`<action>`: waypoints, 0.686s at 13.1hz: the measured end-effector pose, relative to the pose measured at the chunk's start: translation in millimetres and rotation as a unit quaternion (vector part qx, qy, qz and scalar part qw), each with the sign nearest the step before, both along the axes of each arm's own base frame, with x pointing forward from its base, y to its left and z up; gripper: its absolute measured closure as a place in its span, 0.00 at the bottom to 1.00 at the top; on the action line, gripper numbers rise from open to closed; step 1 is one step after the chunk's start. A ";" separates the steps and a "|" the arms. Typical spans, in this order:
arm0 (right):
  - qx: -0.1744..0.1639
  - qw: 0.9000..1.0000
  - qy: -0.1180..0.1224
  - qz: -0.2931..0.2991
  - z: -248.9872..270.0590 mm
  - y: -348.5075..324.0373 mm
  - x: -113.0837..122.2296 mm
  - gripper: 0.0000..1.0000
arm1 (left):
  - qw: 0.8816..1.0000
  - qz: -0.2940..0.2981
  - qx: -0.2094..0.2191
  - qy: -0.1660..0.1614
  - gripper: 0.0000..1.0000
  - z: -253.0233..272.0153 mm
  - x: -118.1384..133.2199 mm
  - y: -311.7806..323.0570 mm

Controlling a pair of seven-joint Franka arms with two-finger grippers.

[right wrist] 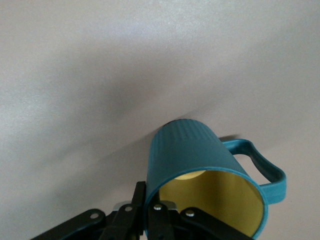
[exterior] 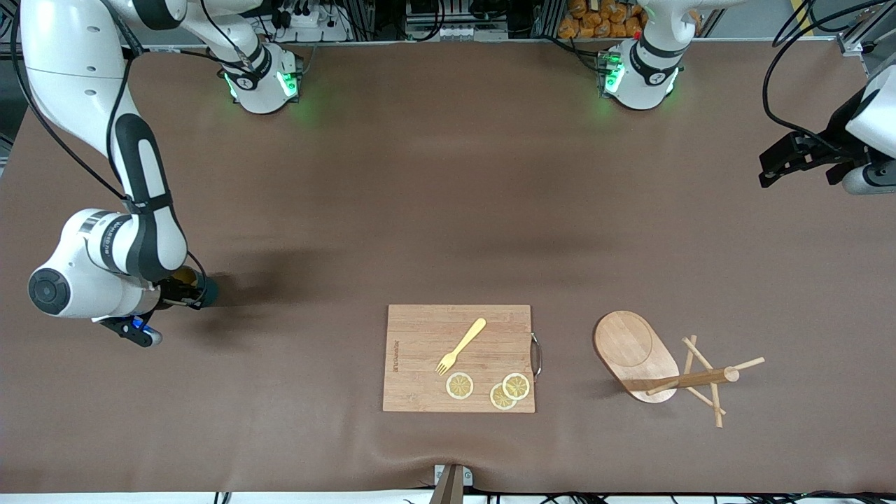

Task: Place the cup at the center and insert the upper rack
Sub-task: 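Lift the mug and carry it toward the table center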

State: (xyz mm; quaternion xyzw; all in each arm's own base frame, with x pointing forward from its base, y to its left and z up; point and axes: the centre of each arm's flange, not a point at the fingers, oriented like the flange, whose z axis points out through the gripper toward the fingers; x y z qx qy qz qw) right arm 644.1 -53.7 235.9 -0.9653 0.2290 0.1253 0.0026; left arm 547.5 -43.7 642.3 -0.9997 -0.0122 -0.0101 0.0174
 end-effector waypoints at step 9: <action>0.030 0.999 -0.025 -0.013 183.2 159.0 -24.0 0.95 | 1.000 0.008 0.000 -0.002 0.00 2.0 0.4 5.6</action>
